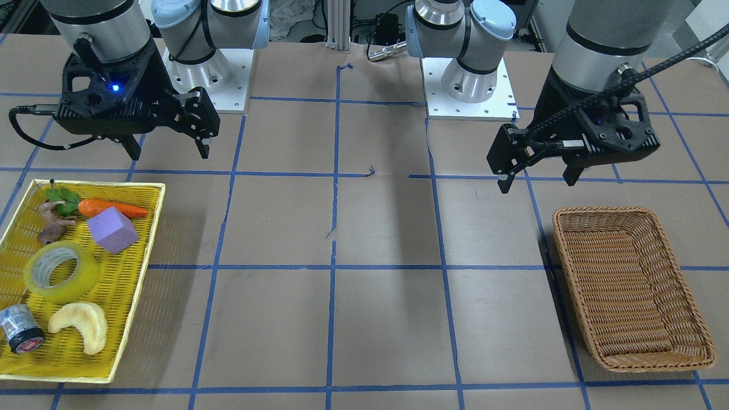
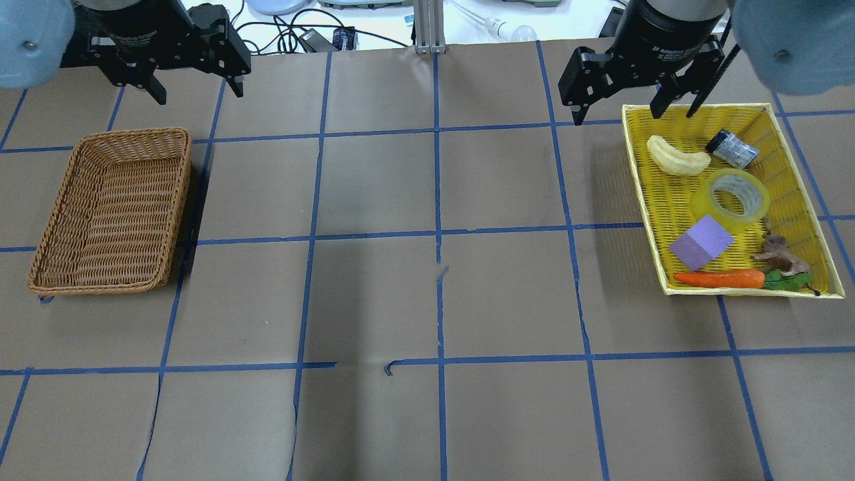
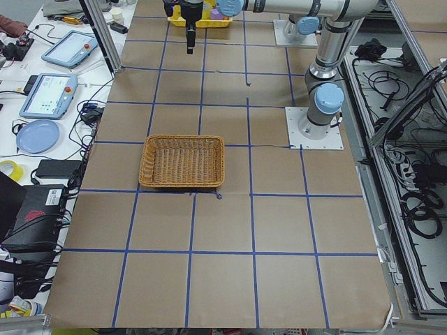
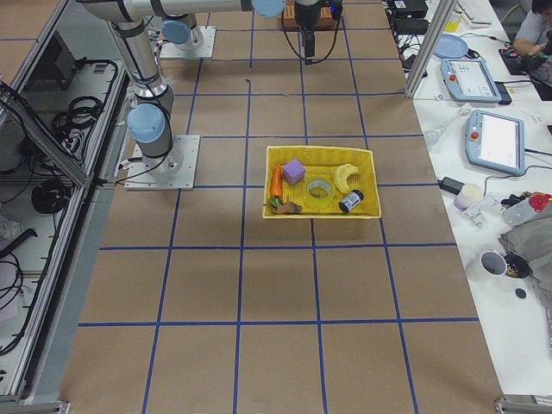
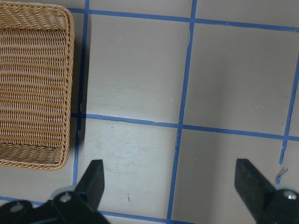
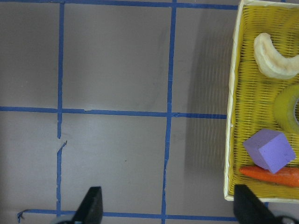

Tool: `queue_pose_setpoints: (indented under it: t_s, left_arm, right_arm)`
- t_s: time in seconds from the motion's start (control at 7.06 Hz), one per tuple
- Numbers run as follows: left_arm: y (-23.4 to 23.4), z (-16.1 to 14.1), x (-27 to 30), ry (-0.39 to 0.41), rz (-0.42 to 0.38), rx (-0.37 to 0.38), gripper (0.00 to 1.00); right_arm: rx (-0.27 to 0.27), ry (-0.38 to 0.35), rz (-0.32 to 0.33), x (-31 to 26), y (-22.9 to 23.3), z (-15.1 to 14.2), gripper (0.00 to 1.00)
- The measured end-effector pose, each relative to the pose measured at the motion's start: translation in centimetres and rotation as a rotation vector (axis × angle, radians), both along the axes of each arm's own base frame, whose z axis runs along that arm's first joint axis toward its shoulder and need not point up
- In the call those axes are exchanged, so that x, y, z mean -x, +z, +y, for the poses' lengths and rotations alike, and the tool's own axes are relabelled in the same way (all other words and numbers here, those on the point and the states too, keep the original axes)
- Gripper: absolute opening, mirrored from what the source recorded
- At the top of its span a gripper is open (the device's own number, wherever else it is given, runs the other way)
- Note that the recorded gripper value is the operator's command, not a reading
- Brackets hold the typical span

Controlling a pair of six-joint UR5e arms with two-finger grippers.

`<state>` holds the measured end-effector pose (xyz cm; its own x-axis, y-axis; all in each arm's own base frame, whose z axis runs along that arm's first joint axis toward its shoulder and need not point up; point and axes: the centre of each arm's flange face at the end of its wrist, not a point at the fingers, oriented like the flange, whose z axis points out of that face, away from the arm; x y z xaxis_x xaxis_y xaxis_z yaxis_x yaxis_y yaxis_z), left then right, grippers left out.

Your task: Transfer tape with both arms

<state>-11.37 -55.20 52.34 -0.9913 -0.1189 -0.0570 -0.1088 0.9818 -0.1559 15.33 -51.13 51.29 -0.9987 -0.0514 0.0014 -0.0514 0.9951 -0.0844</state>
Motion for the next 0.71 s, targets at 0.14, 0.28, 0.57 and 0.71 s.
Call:
queue_pose_setpoints:
  t_s: [0.14,0.28,0.57,0.71]
  left_arm:
    - [-0.07,0.02,-0.01,-0.001,-0.001,-0.001,1.0]
    - [-0.13,0.02,-0.04,-0.002,-0.002,-0.003,1.0]
    - [-0.22,-0.09,-0.16,-0.003,-0.004,-0.003,1.0]
    - [-0.28,-0.2,-0.21,-0.002,-0.004,-0.002,1.0]
  right_arm:
    - [-0.001,-0.001,0.0,0.01,-0.03,0.06,1.0]
    - [-0.003,-0.002,0.001,0.06,-0.04,0.12,1.0]
    - [-0.005,-0.002,0.002,0.14,-0.03,0.2,1.0]
    - [-0.006,-0.002,0.002,0.14,-0.04,0.22,1.0]
